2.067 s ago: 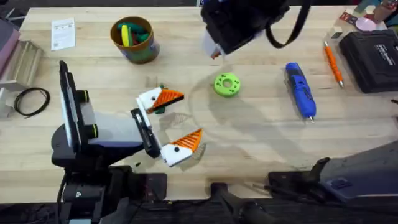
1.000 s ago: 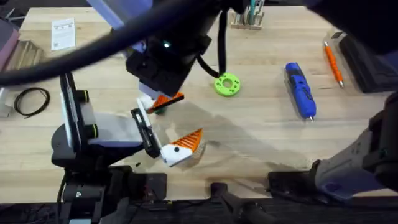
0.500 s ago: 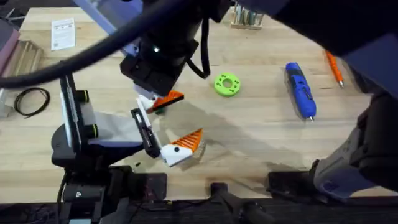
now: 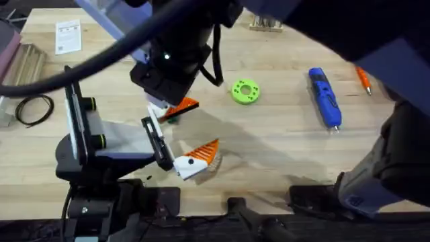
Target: Pick up the gripper from the table and insert it into the empty holder that is missing its gripper. Then pick up a screw, insert it into the mounting hole, and use the screwdriver to tighten it. Finally, clean up the table by picking up the vegetable and placing it into the bucket.
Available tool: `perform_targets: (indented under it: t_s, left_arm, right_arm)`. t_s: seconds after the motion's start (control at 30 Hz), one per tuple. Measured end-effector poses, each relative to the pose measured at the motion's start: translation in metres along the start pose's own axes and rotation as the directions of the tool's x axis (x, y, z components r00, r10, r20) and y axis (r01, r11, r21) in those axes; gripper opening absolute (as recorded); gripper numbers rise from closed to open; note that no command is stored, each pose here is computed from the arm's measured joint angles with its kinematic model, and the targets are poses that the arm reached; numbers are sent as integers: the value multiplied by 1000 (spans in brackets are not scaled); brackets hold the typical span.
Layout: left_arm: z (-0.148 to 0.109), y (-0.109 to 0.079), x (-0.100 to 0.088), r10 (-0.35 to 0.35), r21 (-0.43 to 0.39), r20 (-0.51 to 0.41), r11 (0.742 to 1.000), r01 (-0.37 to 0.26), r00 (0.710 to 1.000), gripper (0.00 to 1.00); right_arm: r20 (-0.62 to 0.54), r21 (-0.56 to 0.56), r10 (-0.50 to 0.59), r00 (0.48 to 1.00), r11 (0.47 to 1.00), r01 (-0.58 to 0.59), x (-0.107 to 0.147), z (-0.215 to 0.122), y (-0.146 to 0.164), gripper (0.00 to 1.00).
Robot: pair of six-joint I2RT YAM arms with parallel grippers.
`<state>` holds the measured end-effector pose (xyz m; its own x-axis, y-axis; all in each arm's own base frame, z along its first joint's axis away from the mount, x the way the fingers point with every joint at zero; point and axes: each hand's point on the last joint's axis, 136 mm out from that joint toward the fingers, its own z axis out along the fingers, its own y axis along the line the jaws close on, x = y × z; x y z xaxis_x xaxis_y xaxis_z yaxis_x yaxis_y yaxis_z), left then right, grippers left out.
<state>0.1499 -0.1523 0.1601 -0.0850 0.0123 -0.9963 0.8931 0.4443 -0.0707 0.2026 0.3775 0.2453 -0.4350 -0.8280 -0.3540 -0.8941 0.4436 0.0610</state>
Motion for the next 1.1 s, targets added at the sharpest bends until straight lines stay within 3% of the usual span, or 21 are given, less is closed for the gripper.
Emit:
perform_targets:
  t_s: [0.6,1.1]
  left_arm:
    - [0,0,0,0,0,0,1000,0,1000,985]
    - [0,0,0,0,0,0,1000,0,1000,985]
  right_arm:
    - [-2,-15,0,1000,1000,0,-1,2,2,6]
    - [-50,-24,4,999,1000,-5,1,23,2,6]
